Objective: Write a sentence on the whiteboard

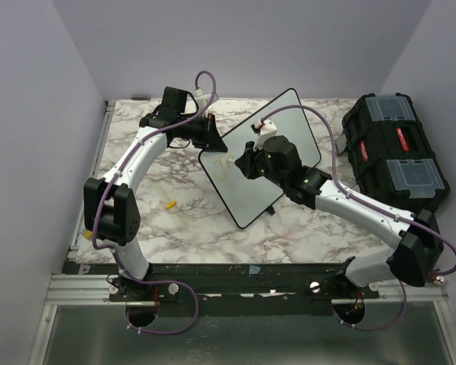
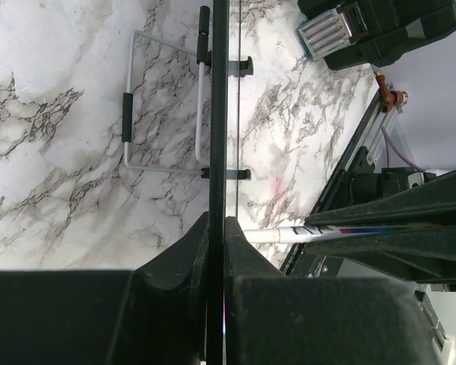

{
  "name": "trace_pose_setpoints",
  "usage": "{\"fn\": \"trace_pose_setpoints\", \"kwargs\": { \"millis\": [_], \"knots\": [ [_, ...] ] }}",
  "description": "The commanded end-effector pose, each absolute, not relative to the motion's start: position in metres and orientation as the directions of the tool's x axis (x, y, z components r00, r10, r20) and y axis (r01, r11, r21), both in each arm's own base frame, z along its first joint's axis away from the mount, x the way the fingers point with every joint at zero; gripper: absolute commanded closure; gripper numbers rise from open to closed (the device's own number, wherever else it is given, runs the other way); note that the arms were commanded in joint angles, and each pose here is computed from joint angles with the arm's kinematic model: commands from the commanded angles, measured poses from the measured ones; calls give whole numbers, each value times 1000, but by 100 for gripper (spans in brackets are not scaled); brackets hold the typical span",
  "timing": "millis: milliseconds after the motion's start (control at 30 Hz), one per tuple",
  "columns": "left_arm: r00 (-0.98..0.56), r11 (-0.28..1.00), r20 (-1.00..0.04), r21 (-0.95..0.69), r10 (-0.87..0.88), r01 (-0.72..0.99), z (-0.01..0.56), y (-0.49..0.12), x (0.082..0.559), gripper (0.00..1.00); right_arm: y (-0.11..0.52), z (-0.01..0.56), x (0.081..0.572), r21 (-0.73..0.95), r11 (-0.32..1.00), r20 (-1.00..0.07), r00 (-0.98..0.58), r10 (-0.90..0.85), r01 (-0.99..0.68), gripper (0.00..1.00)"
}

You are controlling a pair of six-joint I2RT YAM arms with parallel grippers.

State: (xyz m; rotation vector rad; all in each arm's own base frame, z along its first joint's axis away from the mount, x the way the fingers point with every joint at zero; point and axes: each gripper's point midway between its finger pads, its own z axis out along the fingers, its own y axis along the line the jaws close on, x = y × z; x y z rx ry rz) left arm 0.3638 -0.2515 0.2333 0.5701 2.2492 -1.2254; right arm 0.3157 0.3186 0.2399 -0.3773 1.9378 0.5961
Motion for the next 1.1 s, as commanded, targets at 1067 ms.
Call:
{"fn": "trace_pose_setpoints", "kwargs": {
  "millis": [1067],
  "knots": [
    [-691, 515, -714, -555, 108, 653, 260, -250, 370, 100, 300, 269, 342, 203, 880, -947, -316, 65, -428, 99]
  ]
}}
